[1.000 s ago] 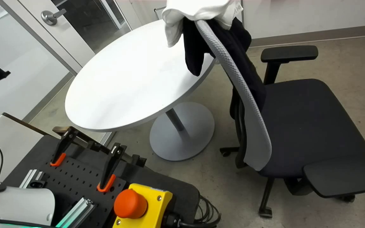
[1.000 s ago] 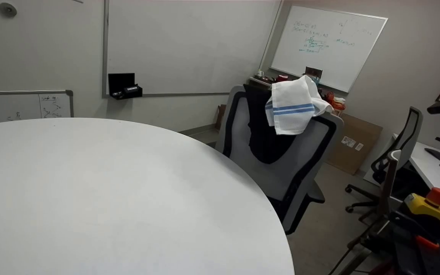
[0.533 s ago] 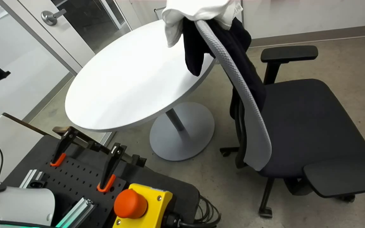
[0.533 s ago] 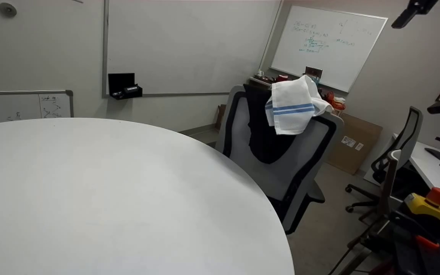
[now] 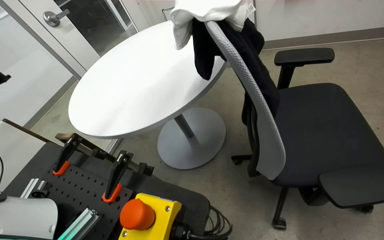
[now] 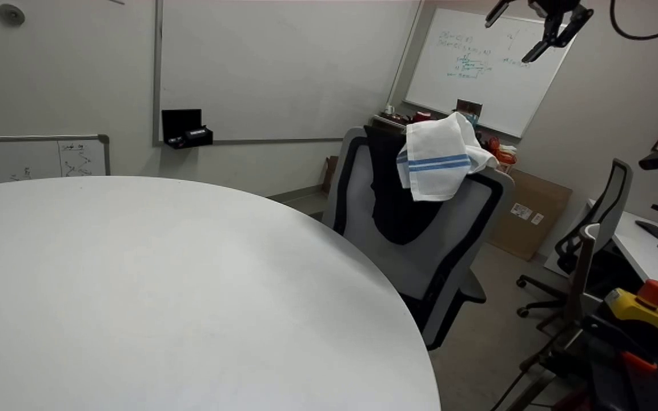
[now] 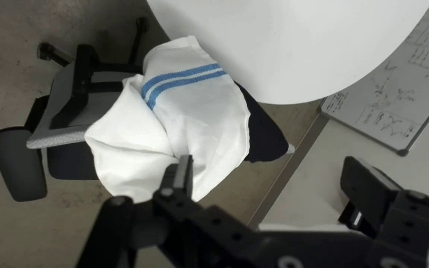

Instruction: Put the blue and white towel on the table

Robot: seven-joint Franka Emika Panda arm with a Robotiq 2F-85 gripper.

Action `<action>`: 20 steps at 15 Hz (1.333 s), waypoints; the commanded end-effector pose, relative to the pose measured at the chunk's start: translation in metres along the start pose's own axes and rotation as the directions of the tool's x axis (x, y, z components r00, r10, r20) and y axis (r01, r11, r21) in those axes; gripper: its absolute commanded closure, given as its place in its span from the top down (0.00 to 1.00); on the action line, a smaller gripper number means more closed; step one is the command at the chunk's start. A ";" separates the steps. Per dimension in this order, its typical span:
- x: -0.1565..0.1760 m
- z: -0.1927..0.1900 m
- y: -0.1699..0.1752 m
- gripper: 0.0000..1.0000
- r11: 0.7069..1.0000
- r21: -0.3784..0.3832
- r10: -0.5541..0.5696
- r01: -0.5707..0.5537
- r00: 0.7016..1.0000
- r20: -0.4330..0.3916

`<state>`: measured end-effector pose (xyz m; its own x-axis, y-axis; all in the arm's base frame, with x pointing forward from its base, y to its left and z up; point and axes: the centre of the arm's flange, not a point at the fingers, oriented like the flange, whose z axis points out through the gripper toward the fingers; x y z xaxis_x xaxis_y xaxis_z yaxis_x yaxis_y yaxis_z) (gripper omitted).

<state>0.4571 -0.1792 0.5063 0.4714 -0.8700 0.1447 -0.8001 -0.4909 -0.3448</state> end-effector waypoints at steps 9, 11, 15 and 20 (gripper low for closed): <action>0.081 0.084 -0.004 1.00 0.895 -0.134 0.416 -0.426 0.904 -0.097; 0.092 0.092 0.002 1.00 0.877 -0.160 0.436 -0.453 0.890 -0.133; 0.109 0.109 0.012 1.00 0.848 -0.190 0.467 -0.496 0.866 -0.176; 0.103 0.137 0.016 1.00 0.830 -0.232 0.478 -0.508 0.861 -0.174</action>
<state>0.5310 -0.2762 0.3974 -0.0277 -0.9932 0.1127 -0.9843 0.0075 -0.1762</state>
